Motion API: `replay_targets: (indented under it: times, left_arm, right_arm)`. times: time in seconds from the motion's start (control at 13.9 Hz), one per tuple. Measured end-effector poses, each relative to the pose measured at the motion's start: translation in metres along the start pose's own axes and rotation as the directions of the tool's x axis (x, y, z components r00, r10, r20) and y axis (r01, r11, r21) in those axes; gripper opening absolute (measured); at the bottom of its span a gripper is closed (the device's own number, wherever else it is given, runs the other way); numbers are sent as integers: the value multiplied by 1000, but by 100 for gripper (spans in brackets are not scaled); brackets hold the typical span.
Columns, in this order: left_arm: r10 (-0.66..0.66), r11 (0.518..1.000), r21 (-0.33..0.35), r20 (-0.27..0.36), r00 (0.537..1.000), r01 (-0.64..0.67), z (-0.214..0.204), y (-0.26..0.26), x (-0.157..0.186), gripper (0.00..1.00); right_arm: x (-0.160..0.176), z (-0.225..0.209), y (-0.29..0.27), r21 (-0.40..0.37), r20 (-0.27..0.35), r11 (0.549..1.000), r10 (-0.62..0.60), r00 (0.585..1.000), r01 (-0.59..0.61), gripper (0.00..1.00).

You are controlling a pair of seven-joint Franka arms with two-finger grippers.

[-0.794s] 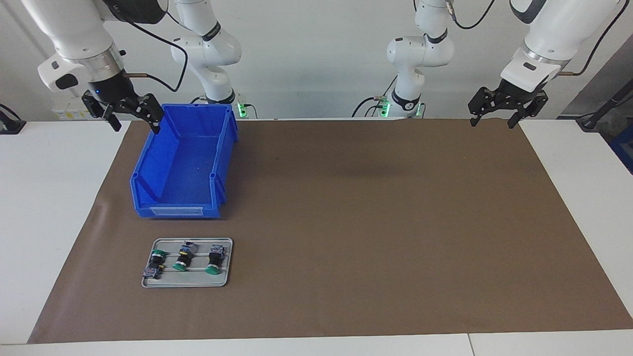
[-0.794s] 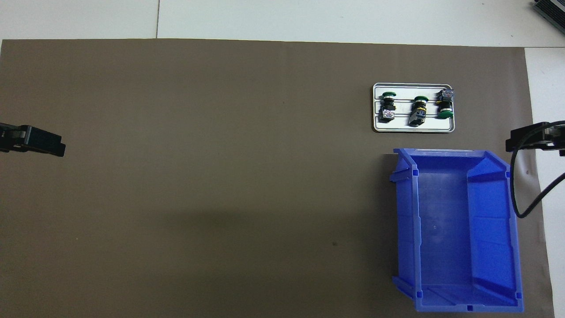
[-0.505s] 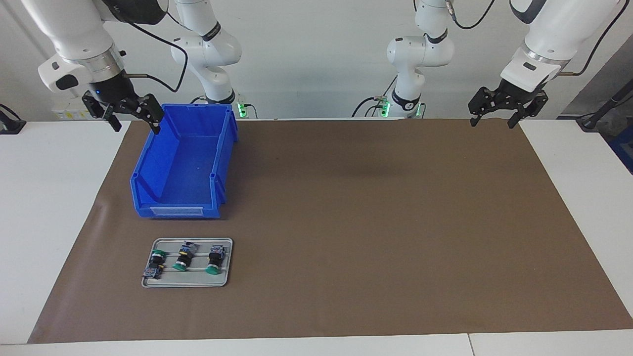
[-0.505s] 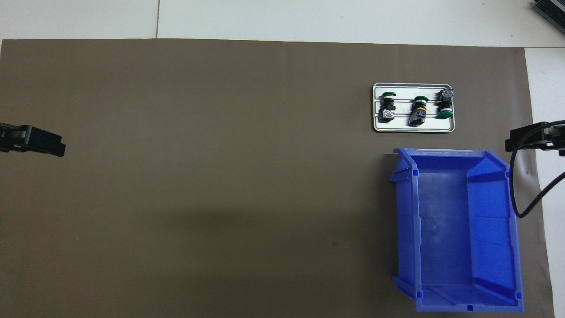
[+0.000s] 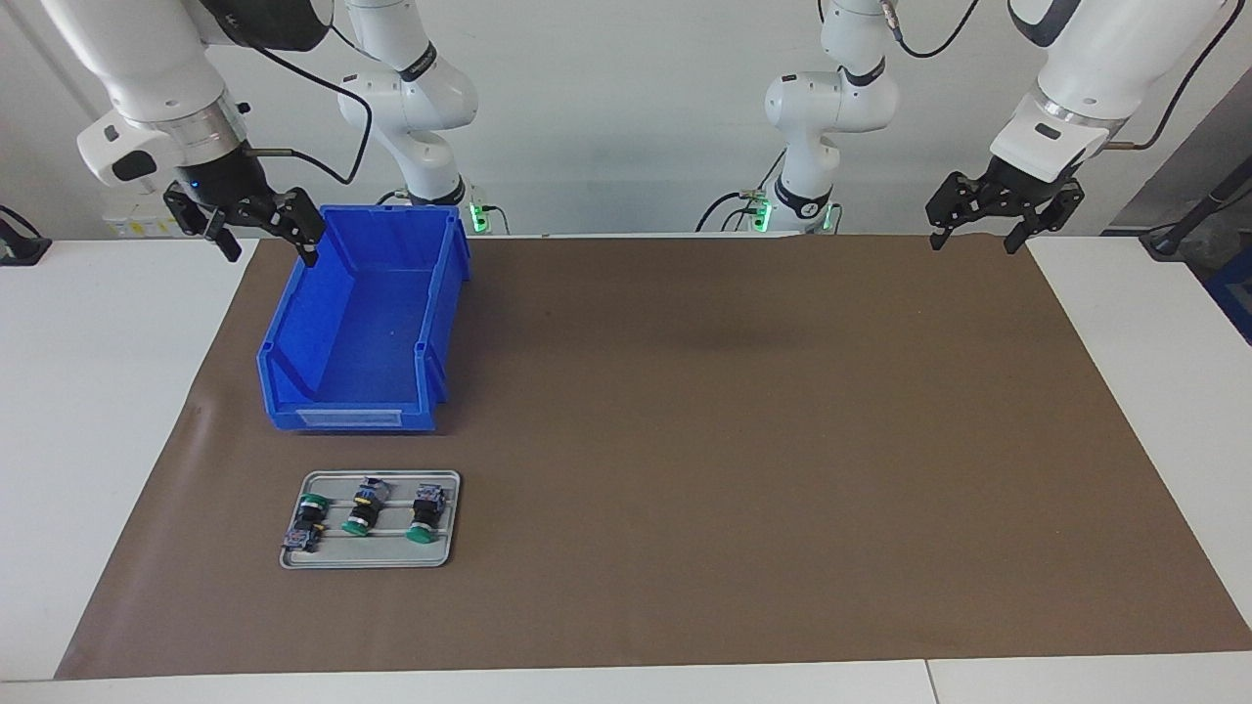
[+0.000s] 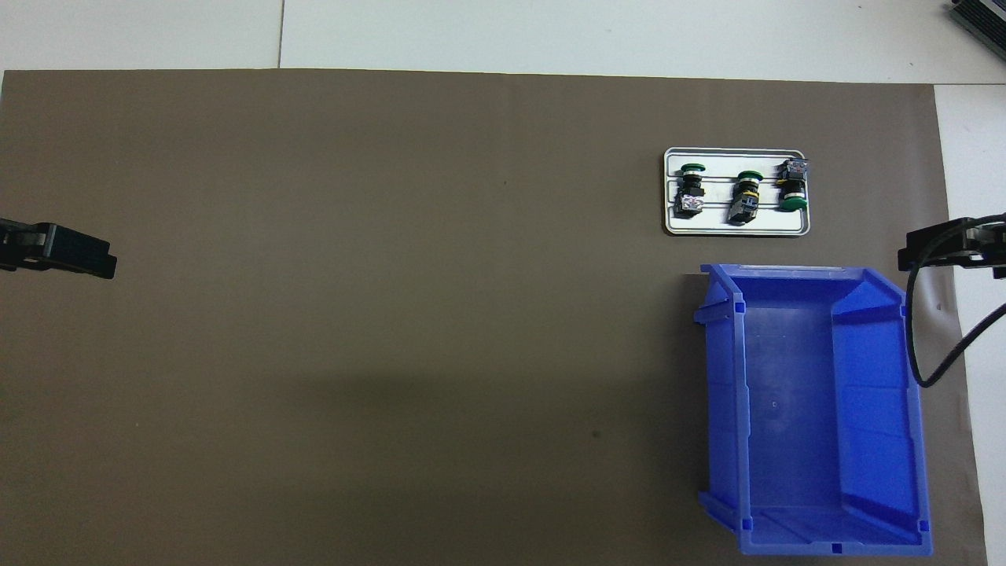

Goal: Place and press button with both arms

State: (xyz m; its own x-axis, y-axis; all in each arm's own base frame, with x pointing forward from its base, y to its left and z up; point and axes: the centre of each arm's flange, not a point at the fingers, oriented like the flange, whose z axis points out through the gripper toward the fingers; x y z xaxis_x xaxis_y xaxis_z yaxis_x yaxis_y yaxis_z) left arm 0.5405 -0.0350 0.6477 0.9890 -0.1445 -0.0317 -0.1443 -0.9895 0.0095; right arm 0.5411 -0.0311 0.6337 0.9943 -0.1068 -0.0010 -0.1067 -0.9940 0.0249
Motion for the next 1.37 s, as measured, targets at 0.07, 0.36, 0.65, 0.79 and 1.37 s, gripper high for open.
replay_targets:
  times: [0.07, 0.36, 0.65, 0.79, 1.37]
  left_arm:
    - [0, 1000, 0, 0, 1000, 0, 0, 0, 0, 100]
    - [0, 1000, 0, 0, 1000, 0, 0, 0, 0, 100]
    - [0, 1000, 0, 0, 1000, 0, 0, 0, 0, 100]
    - [0, 1000, 0, 0, 1000, 0, 0, 0, 0, 100]
    - [0, 1000, 0, 0, 1000, 0, 0, 0, 0, 100]
  right_arm:
    - [0, 0, 0, 0, 0, 1000, 0, 1000, 0, 100]
    - [0, 1, 0, 0, 3, 1000, 0, 1000, 0, 100]
    - [0, 1, 0, 0, 3, 1000, 0, 1000, 0, 100]
    - [0, 1, 0, 0, 3, 1000, 0, 1000, 0, 100]
    - [36, 39, -5, 1, -102, 1000, -4, 995, 4, 100]
